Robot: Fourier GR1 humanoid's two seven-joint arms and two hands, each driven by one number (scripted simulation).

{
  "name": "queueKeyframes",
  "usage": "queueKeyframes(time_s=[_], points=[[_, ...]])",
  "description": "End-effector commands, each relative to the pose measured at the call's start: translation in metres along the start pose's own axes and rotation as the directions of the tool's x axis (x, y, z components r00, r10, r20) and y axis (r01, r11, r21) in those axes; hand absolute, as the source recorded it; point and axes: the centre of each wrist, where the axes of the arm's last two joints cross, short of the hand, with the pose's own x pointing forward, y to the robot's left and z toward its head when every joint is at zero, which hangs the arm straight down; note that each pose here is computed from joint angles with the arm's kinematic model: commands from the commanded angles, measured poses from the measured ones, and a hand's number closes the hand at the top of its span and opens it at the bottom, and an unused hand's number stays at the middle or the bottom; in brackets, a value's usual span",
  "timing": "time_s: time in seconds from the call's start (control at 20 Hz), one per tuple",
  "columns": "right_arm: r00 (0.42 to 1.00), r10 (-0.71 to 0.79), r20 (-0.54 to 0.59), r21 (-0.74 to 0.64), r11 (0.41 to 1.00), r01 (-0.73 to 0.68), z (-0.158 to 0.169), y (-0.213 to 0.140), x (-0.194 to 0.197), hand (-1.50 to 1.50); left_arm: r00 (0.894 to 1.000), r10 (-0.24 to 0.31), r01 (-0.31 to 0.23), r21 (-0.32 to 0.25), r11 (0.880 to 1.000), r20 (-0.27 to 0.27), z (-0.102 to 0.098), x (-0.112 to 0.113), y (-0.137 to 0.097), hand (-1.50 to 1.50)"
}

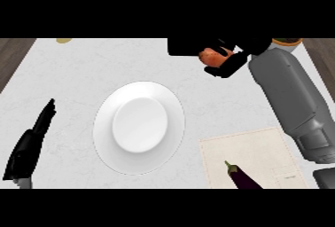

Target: Pick the sweet potato from the placemat and place it in the plate

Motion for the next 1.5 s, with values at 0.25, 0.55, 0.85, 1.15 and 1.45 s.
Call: queueKeyframes(time_s=[0.25,0.55,0.85,1.15,1.45], points=[[0.988,-0.136,0.080,0.086,0.988,0.129,-0.070,0.062,0.063,1.50,1.000,0.008,-0.008,0.038,0.999,-0.015,-0.006,0.009,-0.004,0.00],[0.991,-0.134,-0.009,0.193,0.972,0.133,-0.094,0.088,0.091,1.50,1.000,0.004,-0.004,0.008,1.000,-0.028,0.005,0.007,0.009,0.00],[0.994,-0.086,-0.067,0.300,0.948,0.102,-0.097,0.138,0.100,1.50,1.000,0.012,-0.012,-0.007,1.000,-0.013,-0.004,0.007,0.010,0.00],[0.994,-0.078,-0.079,0.376,0.921,0.102,-0.086,0.189,0.118,1.50,1.000,-0.010,0.011,-0.006,1.000,0.018,-0.006,-0.006,-0.008,0.00],[0.928,-0.174,-0.330,0.297,0.914,0.277,-0.084,0.192,0.108,-1.50,1.000,-0.014,0.014,-0.026,1.000,0.013,0.001,0.000,-0.021,0.00]])
